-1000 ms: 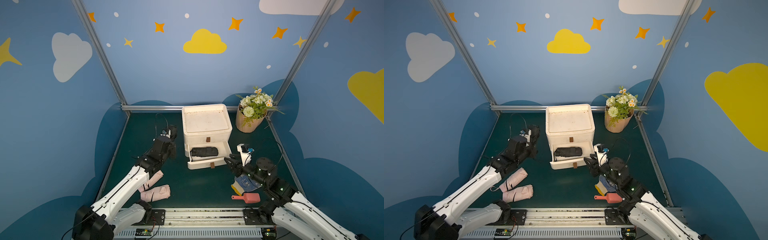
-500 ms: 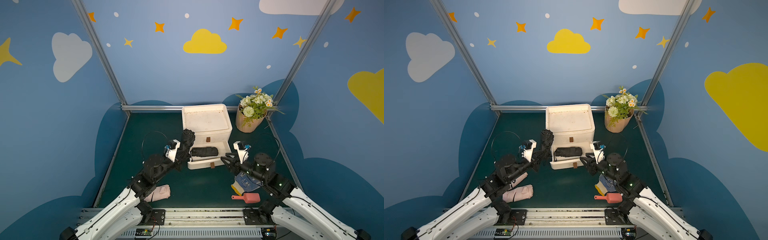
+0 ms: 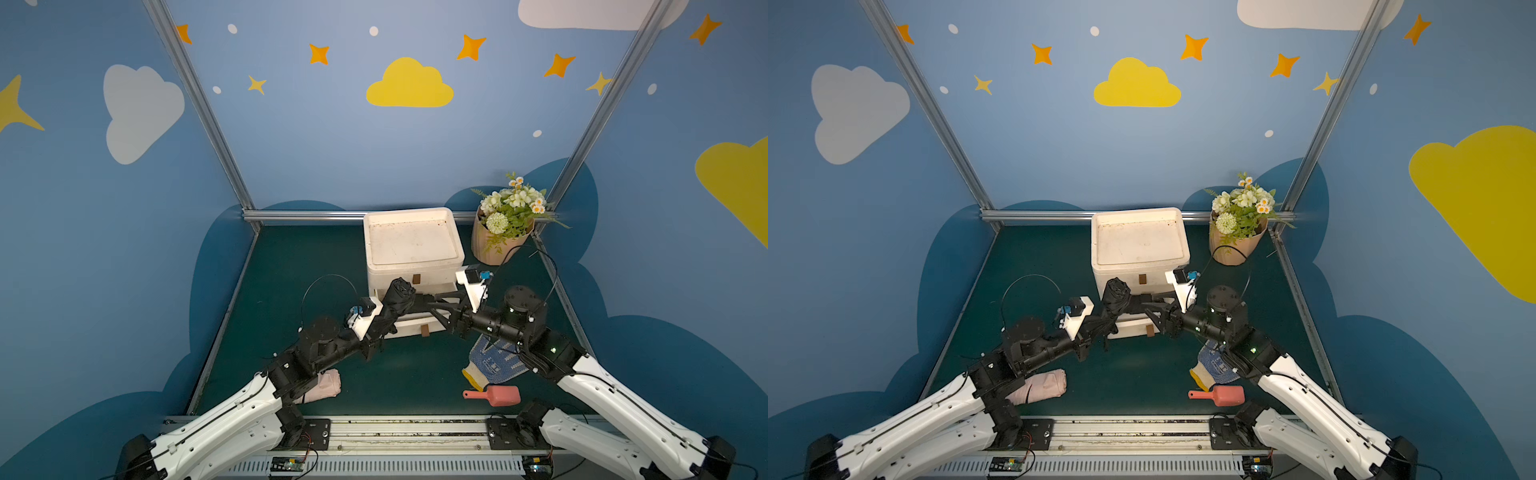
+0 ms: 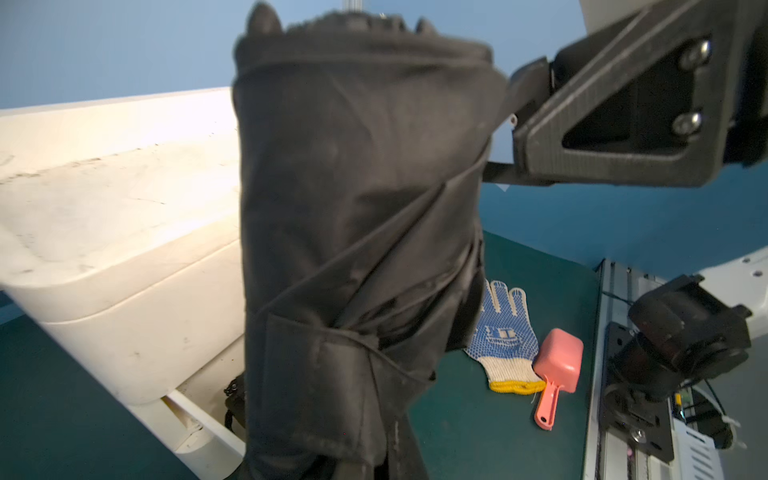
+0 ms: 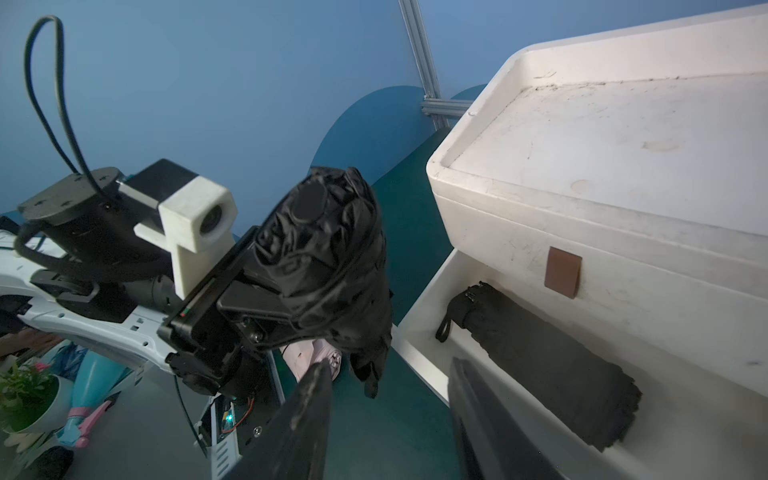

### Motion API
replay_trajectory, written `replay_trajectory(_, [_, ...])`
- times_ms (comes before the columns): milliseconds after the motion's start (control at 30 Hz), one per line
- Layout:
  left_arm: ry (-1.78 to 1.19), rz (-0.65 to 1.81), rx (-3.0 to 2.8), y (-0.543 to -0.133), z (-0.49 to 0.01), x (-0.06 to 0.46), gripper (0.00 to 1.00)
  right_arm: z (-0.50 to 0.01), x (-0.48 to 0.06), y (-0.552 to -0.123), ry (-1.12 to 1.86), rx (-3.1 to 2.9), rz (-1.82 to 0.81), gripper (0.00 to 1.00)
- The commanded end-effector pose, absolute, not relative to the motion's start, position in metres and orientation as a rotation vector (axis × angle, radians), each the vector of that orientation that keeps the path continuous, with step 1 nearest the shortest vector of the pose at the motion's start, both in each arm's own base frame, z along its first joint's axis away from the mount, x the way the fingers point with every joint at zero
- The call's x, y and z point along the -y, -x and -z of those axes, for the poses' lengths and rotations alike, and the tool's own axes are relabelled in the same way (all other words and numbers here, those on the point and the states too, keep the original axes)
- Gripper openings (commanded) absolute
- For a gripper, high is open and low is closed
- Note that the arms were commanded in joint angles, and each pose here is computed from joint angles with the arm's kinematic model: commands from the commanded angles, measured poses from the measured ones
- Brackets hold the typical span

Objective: Place the umbrella in the drawer by color
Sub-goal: Place the umbrella in the drawer.

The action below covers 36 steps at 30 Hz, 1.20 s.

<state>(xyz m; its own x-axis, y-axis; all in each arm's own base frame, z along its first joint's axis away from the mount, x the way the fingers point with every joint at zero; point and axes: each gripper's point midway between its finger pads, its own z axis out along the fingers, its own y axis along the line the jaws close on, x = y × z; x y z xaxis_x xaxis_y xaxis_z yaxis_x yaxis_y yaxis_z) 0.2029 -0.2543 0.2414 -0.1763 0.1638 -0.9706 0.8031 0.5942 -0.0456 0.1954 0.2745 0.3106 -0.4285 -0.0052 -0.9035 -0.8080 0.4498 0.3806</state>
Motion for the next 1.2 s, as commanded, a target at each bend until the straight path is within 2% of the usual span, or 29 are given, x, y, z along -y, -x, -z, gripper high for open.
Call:
replay_trajectory(0, [-0.831,0.621,-1.594,-0.208,-0.271,0.265,0.03,-0.339,-0.286,-0.185,0.731,-1.702,-1.184,0.51])
replay_trajectory(333, [-0.93,0.51,-1.555,-0.203,-0.274,0.298,0.03,-0.322,-0.292,-0.182,0.746,-1.762,-1.179,0.49])
replay_trajectory(400, [-0.942,0.502,-1.548,-0.202,-0.275,0.301,0.02,-0.319,-0.292,-0.183,0.738,-1.772,-1.178,0.43])
replay_trajectory(433, [-0.945,0.496,-1.546,-0.202,-0.275,0.303,0.03,-0.317,-0.292,-0.183,0.734,-1.773,-1.179,0.36])
replay_trajectory(500, [-0.953,0.486,-1.543,-0.202,-0.275,0.306,0.02,-0.317,-0.292,-0.182,0.727,-1.768,-1.186,0.21])
replay_trajectory(567, [-0.954,0.473,-1.542,-0.201,-0.275,0.307,0.03,-0.318,-0.29,-0.183,0.716,-1.764,-1.181,0.01])
replay_trajectory(767, [-0.924,0.462,-1.539,-0.202,-0.28,0.305,0.03,-0.319,-0.287,-0.183,0.693,-1.771,-1.18,0.0])
replay_trajectory(800, [-0.913,0.464,-1.538,-0.202,-0.282,0.303,0.08,-0.32,-0.285,-0.184,0.675,-1.775,-1.176,0.0])
replay_trajectory(967, [-0.855,0.494,-1.516,-0.198,-0.295,0.291,0.44,-0.343,-0.257,-0.195,0.467,-1.722,-1.122,0.0])
replay_trajectory(1133, [-0.765,0.51,-1.517,-0.193,-0.309,0.267,0.66,-0.38,-0.213,-0.193,0.32,-1.529,-1.039,0.0])
replay_trajectory(1167, [-0.743,0.504,-1.514,-0.192,-0.311,0.26,0.78,-0.383,-0.204,-0.193,0.293,-1.512,-1.013,0.0])
